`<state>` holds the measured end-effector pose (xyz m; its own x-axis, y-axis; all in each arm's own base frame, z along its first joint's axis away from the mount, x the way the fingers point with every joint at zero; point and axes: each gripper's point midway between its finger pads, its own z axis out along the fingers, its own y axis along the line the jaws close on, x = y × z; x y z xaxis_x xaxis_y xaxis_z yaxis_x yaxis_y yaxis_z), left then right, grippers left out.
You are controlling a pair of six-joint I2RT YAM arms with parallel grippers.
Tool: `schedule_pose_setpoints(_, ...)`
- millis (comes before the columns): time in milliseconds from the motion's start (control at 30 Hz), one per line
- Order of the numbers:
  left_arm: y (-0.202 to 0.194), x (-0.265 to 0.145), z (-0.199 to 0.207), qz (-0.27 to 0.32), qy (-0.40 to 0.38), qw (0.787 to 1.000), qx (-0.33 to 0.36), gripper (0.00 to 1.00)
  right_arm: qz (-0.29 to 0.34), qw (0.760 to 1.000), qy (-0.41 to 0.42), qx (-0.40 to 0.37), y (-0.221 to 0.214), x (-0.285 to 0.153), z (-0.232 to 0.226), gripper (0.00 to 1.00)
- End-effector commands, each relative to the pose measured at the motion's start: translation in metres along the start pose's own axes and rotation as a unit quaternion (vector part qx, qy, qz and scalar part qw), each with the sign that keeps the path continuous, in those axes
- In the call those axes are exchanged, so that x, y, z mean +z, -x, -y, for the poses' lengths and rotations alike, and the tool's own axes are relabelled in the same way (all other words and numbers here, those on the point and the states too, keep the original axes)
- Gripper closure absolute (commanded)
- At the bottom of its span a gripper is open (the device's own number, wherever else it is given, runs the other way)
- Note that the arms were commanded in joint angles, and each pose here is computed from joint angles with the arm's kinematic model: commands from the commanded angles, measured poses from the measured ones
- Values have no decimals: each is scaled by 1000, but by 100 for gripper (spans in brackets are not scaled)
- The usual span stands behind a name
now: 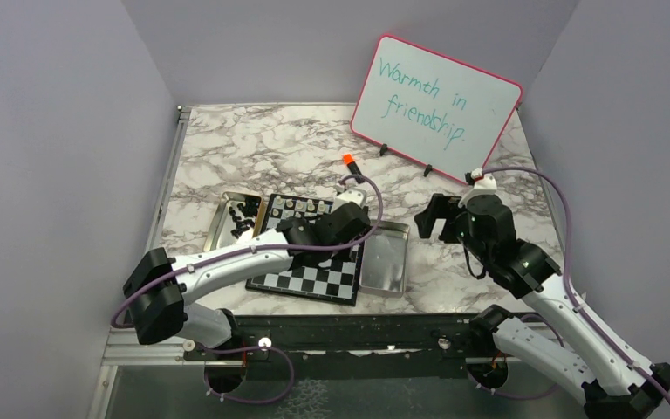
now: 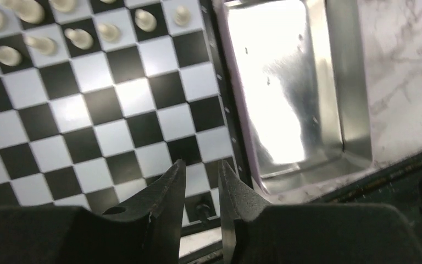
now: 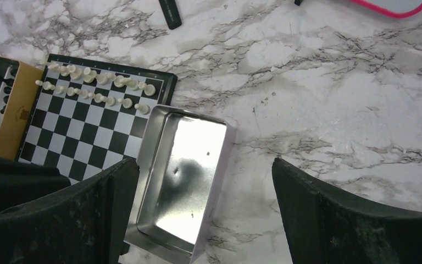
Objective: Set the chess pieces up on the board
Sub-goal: Place the chess piece on the chessboard, then pick up the chess piece from the storage box.
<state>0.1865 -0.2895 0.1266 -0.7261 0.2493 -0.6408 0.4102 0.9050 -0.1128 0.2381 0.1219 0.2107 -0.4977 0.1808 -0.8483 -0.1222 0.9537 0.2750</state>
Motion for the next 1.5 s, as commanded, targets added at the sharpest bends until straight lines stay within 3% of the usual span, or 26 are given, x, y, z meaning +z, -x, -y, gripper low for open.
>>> schedule_pose_setpoints(0,40,-2,-40,26,28,999,-6,71,-1,999,32,18,-2,1,-12,4)
schedule_pose_setpoints(333,100,-20,-191,78,156,981,-89,71,-8,998,60,17,-10,5,-20,4)
schedule_pose_setpoints(433,103,-21,-241,88,196,968,-132,71,-9,998,66,16,-11,5,-22,4)
schedule_pose_setpoints(700,88,3,-325,65,216,947,-230,70,-6,997,78,20,-8,2,-26,4)
schedule_pose_setpoints(1067,54,33,-381,21,253,927,-277,70,-4,997,74,21,-10,4,-25,4)
schedule_pose_setpoints(1467,35,45,-386,-7,256,926,-277,72,-3,997,75,23,-9,5,-26,4)
